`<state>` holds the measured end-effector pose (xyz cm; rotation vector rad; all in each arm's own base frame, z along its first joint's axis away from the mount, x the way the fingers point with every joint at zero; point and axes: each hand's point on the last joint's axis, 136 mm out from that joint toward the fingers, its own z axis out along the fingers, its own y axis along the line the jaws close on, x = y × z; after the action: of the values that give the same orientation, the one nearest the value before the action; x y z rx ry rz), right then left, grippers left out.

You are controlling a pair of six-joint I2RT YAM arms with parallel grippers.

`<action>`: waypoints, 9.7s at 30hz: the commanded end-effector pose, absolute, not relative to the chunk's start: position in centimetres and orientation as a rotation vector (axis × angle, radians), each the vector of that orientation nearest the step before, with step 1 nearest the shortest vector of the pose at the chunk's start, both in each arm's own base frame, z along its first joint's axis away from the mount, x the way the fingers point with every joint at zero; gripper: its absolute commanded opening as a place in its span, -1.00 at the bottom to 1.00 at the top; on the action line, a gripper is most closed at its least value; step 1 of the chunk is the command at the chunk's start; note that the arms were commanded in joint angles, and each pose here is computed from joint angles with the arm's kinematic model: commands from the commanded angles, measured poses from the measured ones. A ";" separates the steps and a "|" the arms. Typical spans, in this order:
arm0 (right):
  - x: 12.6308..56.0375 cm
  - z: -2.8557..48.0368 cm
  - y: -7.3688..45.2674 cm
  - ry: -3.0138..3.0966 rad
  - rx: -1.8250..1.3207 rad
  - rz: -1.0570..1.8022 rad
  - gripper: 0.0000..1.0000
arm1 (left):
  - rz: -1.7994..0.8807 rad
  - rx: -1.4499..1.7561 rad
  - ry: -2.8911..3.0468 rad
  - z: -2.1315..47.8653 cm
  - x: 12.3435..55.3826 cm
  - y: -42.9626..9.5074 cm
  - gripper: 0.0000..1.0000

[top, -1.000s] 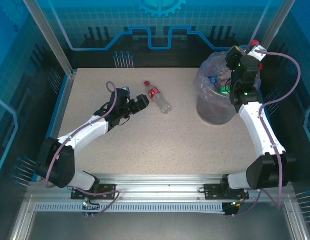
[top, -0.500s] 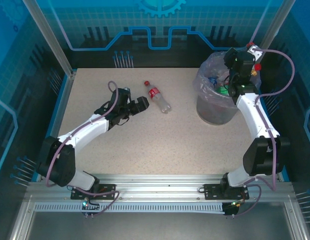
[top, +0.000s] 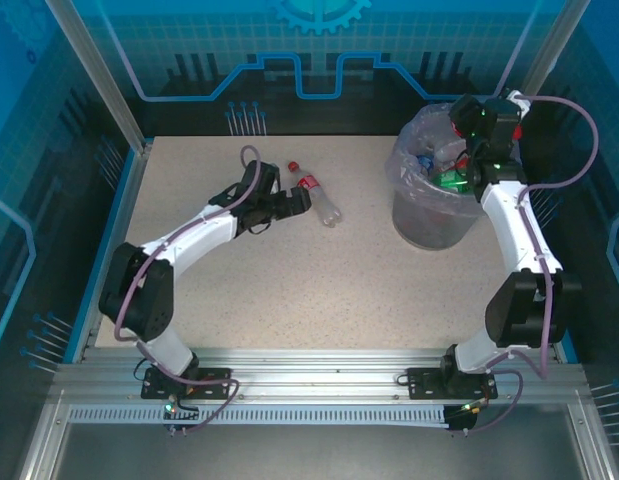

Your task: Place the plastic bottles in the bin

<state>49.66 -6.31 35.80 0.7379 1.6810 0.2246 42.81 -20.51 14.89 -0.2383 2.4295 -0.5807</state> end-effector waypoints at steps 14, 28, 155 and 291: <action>42.9 42.6 -8.1 1.799 0.612 0.162 0.83 | -0.277 0.028 2.531 11.5 46.3 -23.0 0.98; 40.0 45.3 -4.4 1.818 0.452 0.318 0.82 | -0.204 0.027 2.577 7.8 47.5 -23.3 0.98; 40.8 32.5 25.3 2.163 -0.021 0.853 0.80 | -1.161 0.516 1.802 23.9 34.7 -24.9 -0.21; 30.2 42.9 -4.2 1.871 0.435 0.014 0.36 | -1.204 0.044 2.088 27.2 48.0 -45.6 0.25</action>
<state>31.31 -3.22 43.96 0.3732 1.8390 0.0414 47.44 -45.76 29.30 0.0481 2.0493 -1.2561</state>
